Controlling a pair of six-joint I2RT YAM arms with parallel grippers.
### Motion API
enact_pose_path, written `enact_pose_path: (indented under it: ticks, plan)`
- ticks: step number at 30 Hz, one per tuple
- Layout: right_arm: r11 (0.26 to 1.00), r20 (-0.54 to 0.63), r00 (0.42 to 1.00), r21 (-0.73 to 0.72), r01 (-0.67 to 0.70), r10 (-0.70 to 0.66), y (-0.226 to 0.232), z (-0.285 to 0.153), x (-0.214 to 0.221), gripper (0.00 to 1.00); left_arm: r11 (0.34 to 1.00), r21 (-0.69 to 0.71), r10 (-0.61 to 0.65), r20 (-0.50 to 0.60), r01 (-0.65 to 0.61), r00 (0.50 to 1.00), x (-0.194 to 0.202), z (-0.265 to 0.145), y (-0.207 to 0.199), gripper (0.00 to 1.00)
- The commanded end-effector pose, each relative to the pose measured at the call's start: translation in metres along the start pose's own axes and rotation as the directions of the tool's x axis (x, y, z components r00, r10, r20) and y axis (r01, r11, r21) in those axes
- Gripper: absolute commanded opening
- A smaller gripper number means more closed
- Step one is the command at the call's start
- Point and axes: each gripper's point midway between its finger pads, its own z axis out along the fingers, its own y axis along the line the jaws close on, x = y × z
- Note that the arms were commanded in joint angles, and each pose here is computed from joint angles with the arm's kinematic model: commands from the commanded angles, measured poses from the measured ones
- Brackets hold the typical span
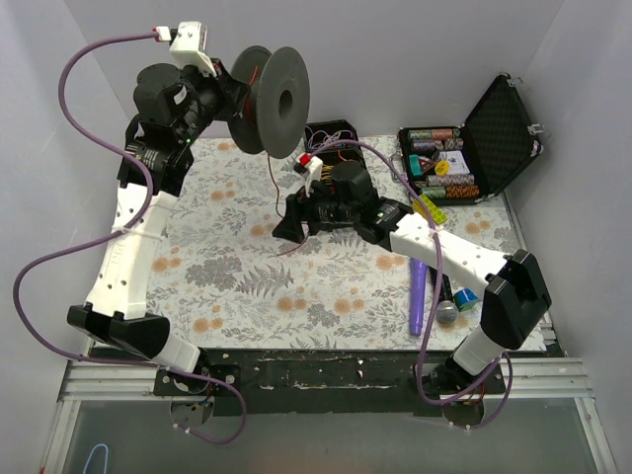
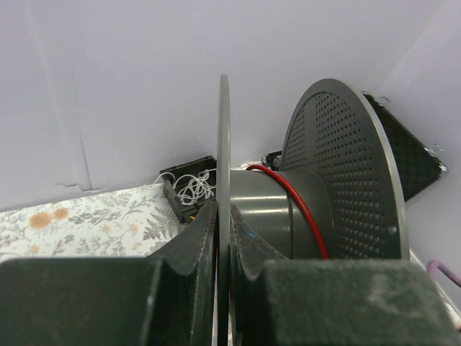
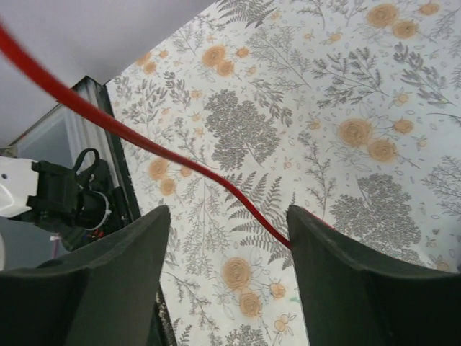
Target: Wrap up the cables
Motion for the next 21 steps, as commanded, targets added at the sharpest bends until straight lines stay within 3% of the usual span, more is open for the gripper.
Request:
enact_pose_path:
  ticks: [1, 4, 9, 17, 21]
  plan:
    - [0.985, 0.148, 0.974, 0.051, 0.164, -0.17, -0.009, -0.019, -0.032, 0.79, 0.986, 0.159, 0.036, 0.136, -0.058, 0.99, -0.057, -0.044, -0.041, 0.0]
    - [0.977, 0.137, 0.969, 0.089, 0.195, -0.206, -0.027, -0.025, -0.02, 0.85, 0.977, 0.201, 0.047, 0.134, -0.074, 0.99, -0.059, -0.052, -0.05, 0.0]
    - [0.964, 0.127, 0.957, 0.079, 0.253, -0.261, -0.043, -0.029, -0.001, 0.86, 0.954, 0.287, 0.042, 0.156, -0.086, 0.987, -0.074, -0.063, -0.07, 0.0]
    - [0.913, 0.211, 0.89, 0.03, 0.407, -0.404, -0.04, -0.024, 0.014, 0.85, 0.95, 0.297, 0.042, 0.199, -0.101, 0.979, -0.093, -0.065, -0.075, 0.0]
    - [0.912, 0.218, 0.886, 0.085, 0.4, -0.409, -0.055, -0.017, 0.009, 0.85, 0.945, 0.305, 0.05, 0.218, -0.116, 0.975, -0.1, -0.067, -0.078, 0.0]
